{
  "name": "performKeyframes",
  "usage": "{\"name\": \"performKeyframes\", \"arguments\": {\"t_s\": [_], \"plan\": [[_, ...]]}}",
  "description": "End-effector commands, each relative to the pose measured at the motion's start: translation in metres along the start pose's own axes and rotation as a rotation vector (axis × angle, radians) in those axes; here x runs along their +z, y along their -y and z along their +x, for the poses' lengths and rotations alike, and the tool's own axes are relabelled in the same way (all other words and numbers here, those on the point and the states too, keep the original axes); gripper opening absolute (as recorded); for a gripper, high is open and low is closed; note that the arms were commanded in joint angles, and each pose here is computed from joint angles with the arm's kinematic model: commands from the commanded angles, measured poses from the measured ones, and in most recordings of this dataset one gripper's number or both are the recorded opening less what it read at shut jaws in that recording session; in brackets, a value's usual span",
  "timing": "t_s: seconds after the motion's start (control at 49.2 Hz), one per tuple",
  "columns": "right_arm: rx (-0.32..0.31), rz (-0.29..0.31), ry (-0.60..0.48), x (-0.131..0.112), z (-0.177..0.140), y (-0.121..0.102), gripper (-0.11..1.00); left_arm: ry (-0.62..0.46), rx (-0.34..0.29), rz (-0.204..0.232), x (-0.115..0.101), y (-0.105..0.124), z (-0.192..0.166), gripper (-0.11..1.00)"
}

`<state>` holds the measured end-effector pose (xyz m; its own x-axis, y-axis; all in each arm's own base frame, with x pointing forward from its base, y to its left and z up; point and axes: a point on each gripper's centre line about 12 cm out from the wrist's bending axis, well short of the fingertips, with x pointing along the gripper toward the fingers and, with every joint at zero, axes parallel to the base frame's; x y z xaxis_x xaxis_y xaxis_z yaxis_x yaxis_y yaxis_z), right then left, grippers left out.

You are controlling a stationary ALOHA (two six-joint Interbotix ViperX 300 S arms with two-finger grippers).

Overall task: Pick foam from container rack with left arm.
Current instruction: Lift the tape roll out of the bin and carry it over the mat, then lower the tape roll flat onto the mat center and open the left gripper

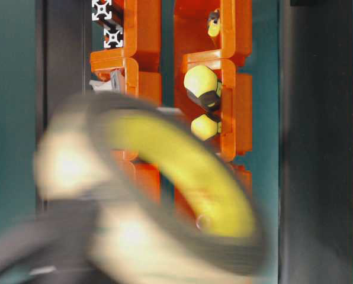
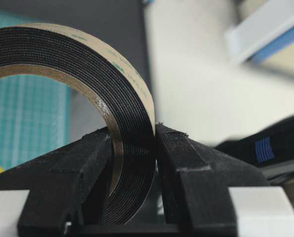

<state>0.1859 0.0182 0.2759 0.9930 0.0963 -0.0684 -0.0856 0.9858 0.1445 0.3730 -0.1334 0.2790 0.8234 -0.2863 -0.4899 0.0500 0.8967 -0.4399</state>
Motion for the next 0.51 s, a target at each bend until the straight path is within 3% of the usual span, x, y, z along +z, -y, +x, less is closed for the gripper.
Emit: {"name": "performKeyframes", "arguments": {"t_s": [0.0,0.244,0.488], "plan": [[0.006,0.005,0.030,0.011,0.000,-0.002,0.00,-0.037,0.031,0.001,-0.001,-0.004,0.008,0.25],[0.006,0.005,0.024,0.013,-0.003,-0.002,0.00,-0.149,0.113,0.015,-0.001,-0.009,0.023,0.25],[0.006,0.006,0.027,0.014,-0.003,-0.002,0.00,-0.170,0.145,0.005,0.001,-0.016,0.023,0.25]]}}
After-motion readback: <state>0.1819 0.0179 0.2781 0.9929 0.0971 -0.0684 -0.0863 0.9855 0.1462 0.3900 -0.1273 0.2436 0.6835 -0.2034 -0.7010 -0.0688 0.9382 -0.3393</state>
